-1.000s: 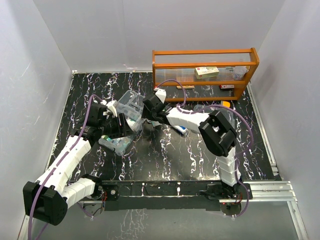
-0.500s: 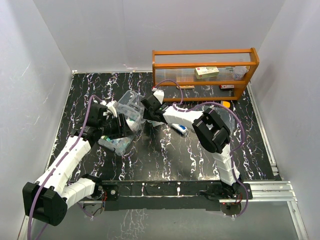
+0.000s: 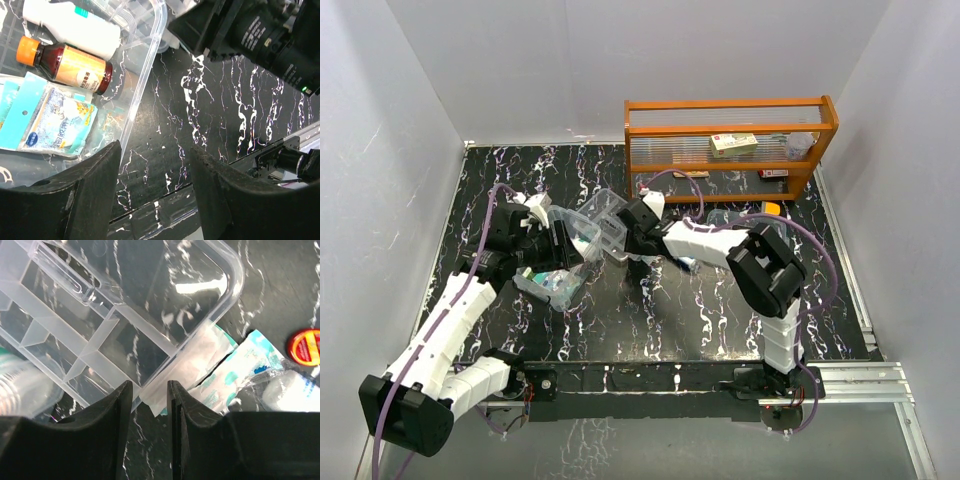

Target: Organize the medicine kit

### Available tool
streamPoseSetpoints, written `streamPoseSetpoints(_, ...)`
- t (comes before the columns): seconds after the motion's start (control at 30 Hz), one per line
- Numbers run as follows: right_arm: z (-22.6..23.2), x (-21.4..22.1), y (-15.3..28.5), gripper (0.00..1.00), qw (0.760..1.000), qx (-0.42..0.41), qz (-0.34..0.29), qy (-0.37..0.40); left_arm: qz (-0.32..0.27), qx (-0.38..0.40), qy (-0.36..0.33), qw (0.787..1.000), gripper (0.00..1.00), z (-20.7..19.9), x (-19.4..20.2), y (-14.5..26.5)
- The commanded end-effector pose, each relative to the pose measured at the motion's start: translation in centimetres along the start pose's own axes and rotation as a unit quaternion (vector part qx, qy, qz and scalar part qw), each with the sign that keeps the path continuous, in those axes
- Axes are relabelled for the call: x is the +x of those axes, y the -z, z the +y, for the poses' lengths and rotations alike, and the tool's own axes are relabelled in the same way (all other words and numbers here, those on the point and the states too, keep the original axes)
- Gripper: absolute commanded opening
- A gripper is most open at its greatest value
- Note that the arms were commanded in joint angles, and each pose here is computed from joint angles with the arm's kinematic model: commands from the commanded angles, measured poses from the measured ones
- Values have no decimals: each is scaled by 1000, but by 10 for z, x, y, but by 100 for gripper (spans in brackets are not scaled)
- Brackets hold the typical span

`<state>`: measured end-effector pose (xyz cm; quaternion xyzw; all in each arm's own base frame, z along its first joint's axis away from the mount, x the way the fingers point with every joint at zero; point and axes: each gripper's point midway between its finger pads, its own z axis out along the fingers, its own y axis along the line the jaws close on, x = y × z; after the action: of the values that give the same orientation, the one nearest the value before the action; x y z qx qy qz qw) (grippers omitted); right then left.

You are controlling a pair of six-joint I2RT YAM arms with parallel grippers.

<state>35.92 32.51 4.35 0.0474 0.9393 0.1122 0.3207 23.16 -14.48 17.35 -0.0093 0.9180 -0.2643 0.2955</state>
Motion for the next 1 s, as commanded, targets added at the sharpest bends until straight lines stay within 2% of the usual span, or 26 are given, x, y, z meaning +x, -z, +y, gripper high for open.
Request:
streamPoseSetpoints(0.0, -15, 13, 22, 31, 1000, 0, 24, 1, -26, -2, -22, 999, 57, -8, -16, 17)
streamPoseSetpoints(0.4, -42, 62, 52, 31, 997, -4, 76, 3, -35, -3, -31, 999, 59, -10, -22, 23)
streamPoseSetpoints(0.57, -34, 70, 77, 32, 995, -46, 87, -23, -41, -5, -38, 998, 60, -13, -26, 29)
streamPoseSetpoints(0.67, -29, 61, 90, 34, 994, -65, 72, -41, -49, -6, -43, 998, 61, -14, -30, 33)
streamPoseSetpoints(0.77, -27, 46, 99, 41, 995, -71, 45, -55, -54, -7, -47, 997, 61, -15, -34, 37)
streamPoseSetpoints(0.97, -53, 12, 114, 50, 995, -21, -30, -92, -61, -12, -58, 996, 62, -17, -40, 45)
